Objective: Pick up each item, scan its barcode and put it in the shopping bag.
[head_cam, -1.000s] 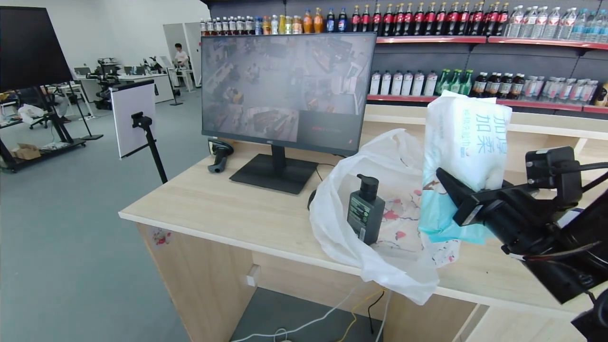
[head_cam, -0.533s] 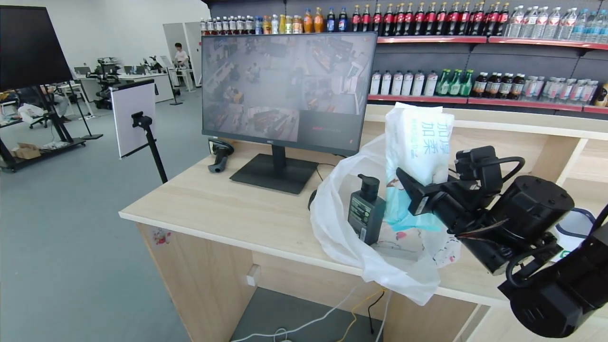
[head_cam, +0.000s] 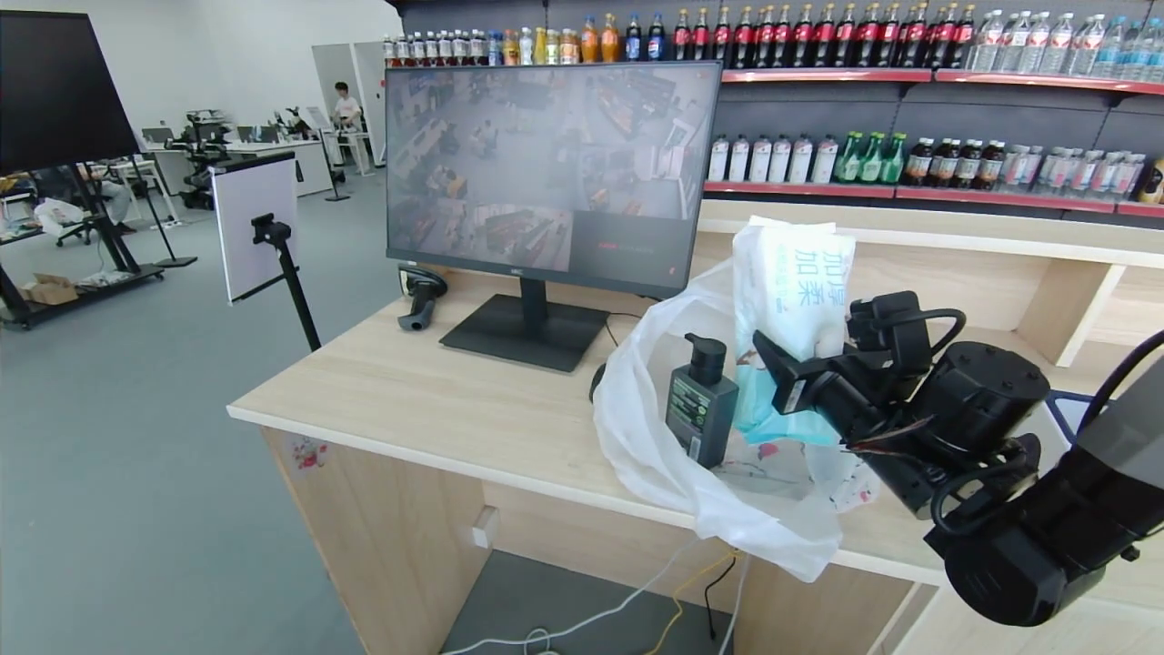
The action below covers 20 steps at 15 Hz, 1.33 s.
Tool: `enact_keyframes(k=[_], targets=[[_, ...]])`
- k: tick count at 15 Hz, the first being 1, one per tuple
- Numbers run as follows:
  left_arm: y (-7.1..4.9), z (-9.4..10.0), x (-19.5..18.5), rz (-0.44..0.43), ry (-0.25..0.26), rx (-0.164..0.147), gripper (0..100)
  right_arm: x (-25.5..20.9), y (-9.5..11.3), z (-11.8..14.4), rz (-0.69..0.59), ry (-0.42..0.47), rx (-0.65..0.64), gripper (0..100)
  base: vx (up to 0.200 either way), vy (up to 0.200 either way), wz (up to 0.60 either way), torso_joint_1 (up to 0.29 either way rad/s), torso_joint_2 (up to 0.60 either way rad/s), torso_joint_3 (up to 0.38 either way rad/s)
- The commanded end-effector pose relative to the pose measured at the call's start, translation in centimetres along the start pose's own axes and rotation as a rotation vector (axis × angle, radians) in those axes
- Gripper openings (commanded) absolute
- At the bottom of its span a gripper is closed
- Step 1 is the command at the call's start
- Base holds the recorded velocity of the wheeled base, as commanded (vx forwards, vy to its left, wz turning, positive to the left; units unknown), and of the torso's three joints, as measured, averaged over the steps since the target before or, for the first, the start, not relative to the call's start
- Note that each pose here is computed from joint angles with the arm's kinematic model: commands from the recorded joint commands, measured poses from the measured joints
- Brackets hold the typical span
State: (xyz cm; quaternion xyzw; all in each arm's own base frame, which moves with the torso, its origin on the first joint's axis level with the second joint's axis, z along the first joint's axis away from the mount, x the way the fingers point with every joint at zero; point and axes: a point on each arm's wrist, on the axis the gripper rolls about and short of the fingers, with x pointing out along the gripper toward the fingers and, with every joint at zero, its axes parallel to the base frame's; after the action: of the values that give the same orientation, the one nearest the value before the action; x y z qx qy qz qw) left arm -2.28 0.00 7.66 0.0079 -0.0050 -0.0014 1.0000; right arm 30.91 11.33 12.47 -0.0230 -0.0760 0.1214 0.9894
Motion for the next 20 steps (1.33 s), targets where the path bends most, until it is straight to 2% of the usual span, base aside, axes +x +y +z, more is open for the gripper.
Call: enact_keyframes(k=[1, 7, 14, 20], targets=[[0.0, 0.0, 0.0, 0.000, -0.001, 0.000, 100, -0.6, 0.2, -0.3, 0.011, 0.024, -0.002, 0, 0.000, 0.000, 0.00, 0.000, 0.00, 0.000], [0.0, 0.0, 0.0, 0.000, -0.001, 0.000, 100, -2.2, 0.3, -1.0, 0.055, 0.077, -0.005, 0, 0.000, 0.000, 0.00, 0.000, 0.00, 0.000], [0.0, 0.0, 0.0, 0.000, 0.001, 0.000, 100, -2.5, 3.3, 0.6, 0.153, 0.022, 0.040, 0, 0.000, 0.000, 0.00, 0.000, 0.00, 0.000], [0.0, 0.0, 0.0, 0.000, -0.001, 0.000, 100, -3.1, 3.2, -0.8, 0.154, 0.086, 0.029, 0, 0.000, 0.000, 0.00, 0.000, 0.00, 0.000]])
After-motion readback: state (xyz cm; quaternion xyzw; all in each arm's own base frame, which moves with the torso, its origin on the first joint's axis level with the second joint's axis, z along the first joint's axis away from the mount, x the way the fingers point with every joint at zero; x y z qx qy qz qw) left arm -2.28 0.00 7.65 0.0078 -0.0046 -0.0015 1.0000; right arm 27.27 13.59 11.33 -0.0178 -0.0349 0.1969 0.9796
